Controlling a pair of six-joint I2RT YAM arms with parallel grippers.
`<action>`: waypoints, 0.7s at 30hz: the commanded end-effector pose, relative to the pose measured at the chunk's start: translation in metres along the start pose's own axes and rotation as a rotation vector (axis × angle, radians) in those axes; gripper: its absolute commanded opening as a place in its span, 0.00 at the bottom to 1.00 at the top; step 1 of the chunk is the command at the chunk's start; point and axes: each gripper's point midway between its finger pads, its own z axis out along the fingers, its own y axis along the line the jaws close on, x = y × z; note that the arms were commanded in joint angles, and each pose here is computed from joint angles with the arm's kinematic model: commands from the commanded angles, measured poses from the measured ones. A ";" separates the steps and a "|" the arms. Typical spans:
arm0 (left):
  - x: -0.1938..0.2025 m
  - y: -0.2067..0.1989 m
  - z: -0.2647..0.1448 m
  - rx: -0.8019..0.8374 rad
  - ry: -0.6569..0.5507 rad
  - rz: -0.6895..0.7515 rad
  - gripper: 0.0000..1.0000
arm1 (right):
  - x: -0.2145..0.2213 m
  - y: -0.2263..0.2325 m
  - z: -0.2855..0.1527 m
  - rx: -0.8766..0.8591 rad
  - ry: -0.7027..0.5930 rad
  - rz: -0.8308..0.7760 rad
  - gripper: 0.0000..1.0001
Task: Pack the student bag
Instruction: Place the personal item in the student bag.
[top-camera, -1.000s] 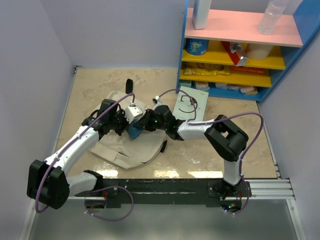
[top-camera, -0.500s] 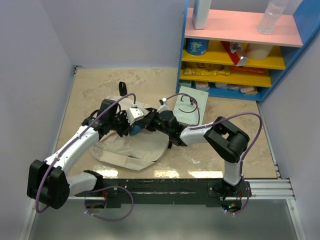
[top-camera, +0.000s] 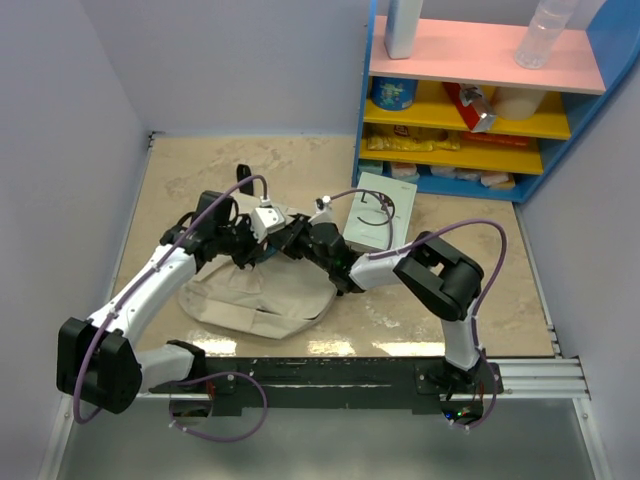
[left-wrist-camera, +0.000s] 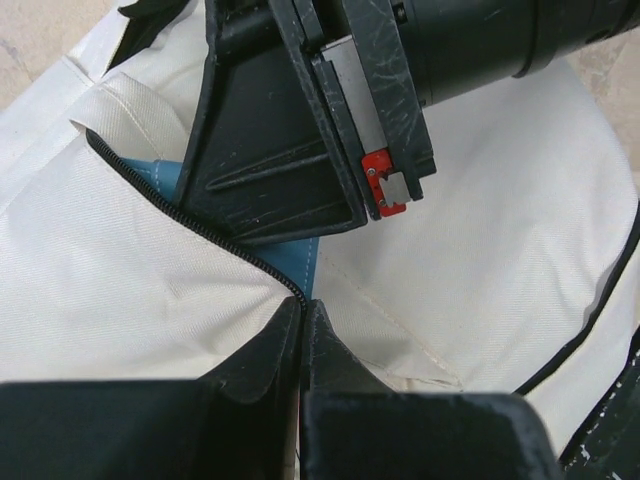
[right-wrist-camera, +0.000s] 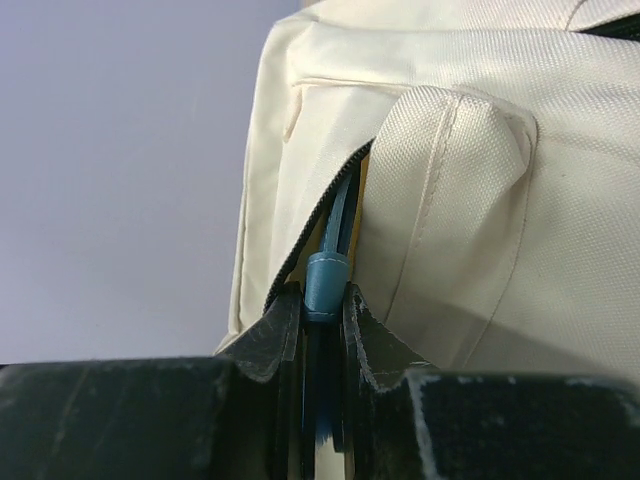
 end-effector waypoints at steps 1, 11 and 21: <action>-0.056 -0.010 -0.012 0.090 -0.179 0.033 0.00 | -0.009 0.050 0.006 -0.184 -0.069 0.098 0.00; -0.061 -0.010 -0.016 0.096 -0.200 0.026 0.00 | 0.038 0.048 0.021 -0.063 0.083 -0.106 0.82; -0.047 -0.003 -0.010 0.057 -0.166 0.036 0.00 | 0.016 0.014 -0.029 0.060 0.065 -0.219 0.84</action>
